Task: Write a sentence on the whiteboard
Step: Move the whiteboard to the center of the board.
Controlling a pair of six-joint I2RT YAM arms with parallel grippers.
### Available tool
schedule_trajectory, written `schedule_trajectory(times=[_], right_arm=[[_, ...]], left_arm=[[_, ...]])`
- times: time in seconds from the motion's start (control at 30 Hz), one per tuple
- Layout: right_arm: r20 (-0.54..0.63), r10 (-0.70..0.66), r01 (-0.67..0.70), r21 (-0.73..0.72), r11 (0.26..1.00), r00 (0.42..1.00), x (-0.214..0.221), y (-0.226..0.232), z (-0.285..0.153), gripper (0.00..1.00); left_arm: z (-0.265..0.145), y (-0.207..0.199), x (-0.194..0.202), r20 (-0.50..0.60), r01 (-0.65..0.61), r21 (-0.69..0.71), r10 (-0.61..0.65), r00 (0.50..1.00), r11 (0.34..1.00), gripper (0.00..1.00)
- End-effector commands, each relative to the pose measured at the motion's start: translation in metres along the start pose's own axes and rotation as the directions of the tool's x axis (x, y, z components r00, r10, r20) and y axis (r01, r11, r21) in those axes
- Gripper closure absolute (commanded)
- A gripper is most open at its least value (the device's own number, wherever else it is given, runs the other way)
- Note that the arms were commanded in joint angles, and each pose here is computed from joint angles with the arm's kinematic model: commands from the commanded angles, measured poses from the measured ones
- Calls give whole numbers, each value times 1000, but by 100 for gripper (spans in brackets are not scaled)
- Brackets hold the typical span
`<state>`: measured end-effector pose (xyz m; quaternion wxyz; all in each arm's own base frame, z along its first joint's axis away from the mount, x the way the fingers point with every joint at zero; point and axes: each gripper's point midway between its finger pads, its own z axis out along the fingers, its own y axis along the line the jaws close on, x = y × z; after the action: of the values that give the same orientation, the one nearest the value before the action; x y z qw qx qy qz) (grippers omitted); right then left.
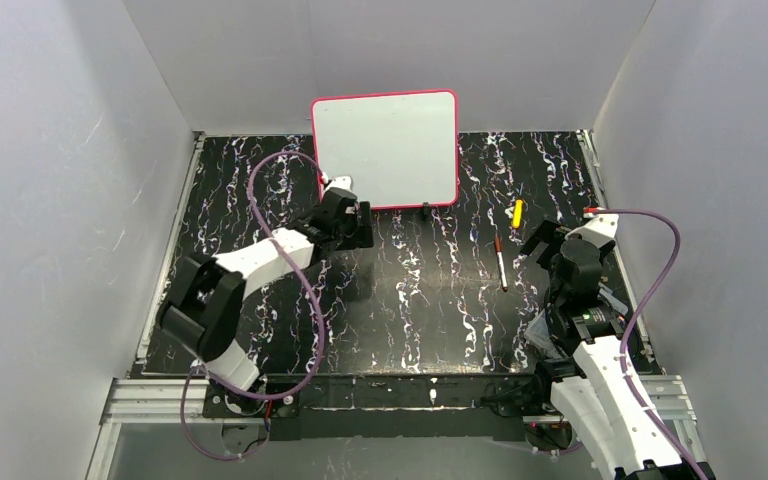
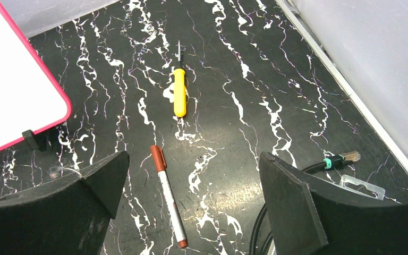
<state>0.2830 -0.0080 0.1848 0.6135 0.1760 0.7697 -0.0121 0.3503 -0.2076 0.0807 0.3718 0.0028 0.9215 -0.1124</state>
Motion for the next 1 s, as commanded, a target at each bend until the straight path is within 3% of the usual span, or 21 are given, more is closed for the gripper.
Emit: schedule_trajectory(times=[0.0, 0.47, 0.73, 0.9, 0.97], right_arm=[[39, 28, -28, 5, 1000, 999, -12, 1, 0, 0], [43, 36, -37, 9, 999, 998, -13, 1, 1, 0], [40, 39, -39, 4, 999, 998, -11, 2, 2, 0], [35, 37, -37, 1, 999, 999, -10, 3, 3, 0], [33, 36, -36, 3, 999, 999, -10, 3, 3, 0]], left_arm=[[21, -17, -39, 111, 36, -4, -36, 993, 999, 30], [90, -11, -58, 136, 5, -168, 18, 991, 986, 55], [101, -6, -60, 143, -21, -209, 52, 988, 978, 68], [108, -9, -65, 142, -43, -213, 74, 987, 976, 69], [110, -8, -65, 141, -44, -218, 76, 987, 975, 77]])
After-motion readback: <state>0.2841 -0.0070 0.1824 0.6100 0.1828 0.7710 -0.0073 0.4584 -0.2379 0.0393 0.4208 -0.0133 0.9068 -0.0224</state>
